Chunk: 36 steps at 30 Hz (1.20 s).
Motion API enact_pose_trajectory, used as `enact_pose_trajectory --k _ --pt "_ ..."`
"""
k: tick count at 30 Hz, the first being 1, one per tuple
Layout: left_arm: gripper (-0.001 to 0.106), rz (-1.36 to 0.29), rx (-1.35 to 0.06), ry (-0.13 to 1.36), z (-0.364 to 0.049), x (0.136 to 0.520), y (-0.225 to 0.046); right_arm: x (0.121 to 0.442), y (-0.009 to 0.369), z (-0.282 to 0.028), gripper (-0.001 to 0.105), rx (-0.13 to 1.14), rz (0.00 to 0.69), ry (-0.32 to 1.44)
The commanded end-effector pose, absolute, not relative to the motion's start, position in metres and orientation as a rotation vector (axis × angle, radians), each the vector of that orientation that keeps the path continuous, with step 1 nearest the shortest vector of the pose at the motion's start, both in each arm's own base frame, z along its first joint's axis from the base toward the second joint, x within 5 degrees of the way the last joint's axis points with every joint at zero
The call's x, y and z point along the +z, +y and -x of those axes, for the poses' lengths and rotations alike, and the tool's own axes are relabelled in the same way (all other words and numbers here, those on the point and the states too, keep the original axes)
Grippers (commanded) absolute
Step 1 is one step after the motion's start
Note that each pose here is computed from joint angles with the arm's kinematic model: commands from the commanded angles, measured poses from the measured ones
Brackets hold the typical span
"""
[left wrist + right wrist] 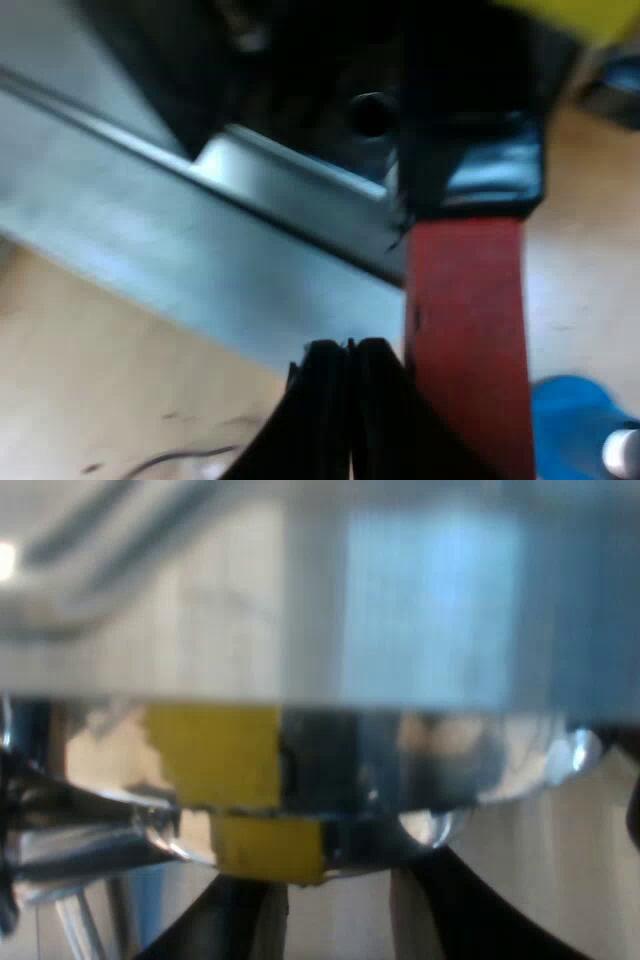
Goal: Put the handle in the coffee machine
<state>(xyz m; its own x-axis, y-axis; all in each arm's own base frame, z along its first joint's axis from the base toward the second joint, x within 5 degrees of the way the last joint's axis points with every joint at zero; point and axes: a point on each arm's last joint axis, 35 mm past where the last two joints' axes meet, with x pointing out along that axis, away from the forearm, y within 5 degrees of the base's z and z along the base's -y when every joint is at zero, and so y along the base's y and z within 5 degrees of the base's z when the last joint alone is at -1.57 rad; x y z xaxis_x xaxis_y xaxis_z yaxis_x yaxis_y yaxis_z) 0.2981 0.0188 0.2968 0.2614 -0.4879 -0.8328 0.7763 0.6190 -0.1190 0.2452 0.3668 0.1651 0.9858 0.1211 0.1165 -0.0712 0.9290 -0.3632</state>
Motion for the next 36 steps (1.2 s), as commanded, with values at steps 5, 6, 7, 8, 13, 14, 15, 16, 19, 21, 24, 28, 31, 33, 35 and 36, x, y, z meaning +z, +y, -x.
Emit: enact_pose_trajectory --k 5,6,7,8,13,14,15,16,19,21,24,28,31,33,35,36 --pt "0.001 -0.263 -0.929 1.033 -0.289 0.3 0.003 0.231 0.359 -0.243 0.028 0.057 0.175 -0.265" --pt "0.001 -0.243 -0.932 1.04 -0.288 0.301 0.003 0.231 0.359 -0.243 0.028 0.056 0.185 -0.266" --pt "0.001 -0.157 -0.963 1.053 -0.283 0.302 0.001 0.231 0.359 -0.243 0.028 0.054 0.202 -0.266" --pt "0.001 -0.146 -0.962 1.059 -0.282 0.302 0.001 0.231 0.359 -0.243 0.028 0.053 0.206 -0.266" --pt "0.001 -0.105 -0.955 1.094 -0.28 0.302 0.0 0.231 0.36 -0.243 0.028 0.072 0.205 -0.276" --pt "0.001 -0.106 -0.955 1.093 -0.279 0.303 0.0 0.232 0.36 -0.243 0.028 0.072 0.204 -0.277" --pt "0.001 -0.096 -0.958 1.091 -0.277 0.304 0.0 0.232 0.36 -0.242 0.028 0.071 0.2 -0.28" --pt "0.001 -0.09 -0.961 1.085 -0.275 0.305 0.0 0.232 0.36 -0.242 0.028 0.071 0.2 -0.28" --pt "0.001 -0.095 -0.957 1.076 -0.269 0.308 -0.001 0.232 0.36 -0.242 0.028 0.071 0.2 -0.28" --pt "0.001 -0.086 -0.948 1.077 -0.264 0.309 -0.001 0.232 0.36 -0.242 0.028 0.071 0.2 -0.28" --pt "0.001 -0.081 -0.949 1.086 -0.256 0.303 -0.002 0.234 0.359 -0.242 0.028 0.071 0.198 -0.281" --pt "0.001 -0.048 -0.932 1.11 -0.251 0.292 -0.002 0.238 0.359 -0.242 0.028 0.069 0.19 -0.286" --pt "0.001 -0.018 -0.889 1.098 -0.248 0.285 -0.003 0.244 0.357 -0.241 0.028 0.068 0.184 -0.29" --pt "0.001 -0.013 -0.878 1.092 -0.247 0.286 -0.003 0.244 0.357 -0.241 0.028 0.068 0.184 -0.29" --pt "0.001 -0.012 -0.88 1.087 -0.247 0.287 -0.003 0.244 0.357 -0.241 0.028 0.068 0.184 -0.29" --pt "0.001 0.0 -0.888 1.085 -0.247 0.287 -0.004 0.244 0.357 -0.241 0.028 0.066 0.184 -0.289"
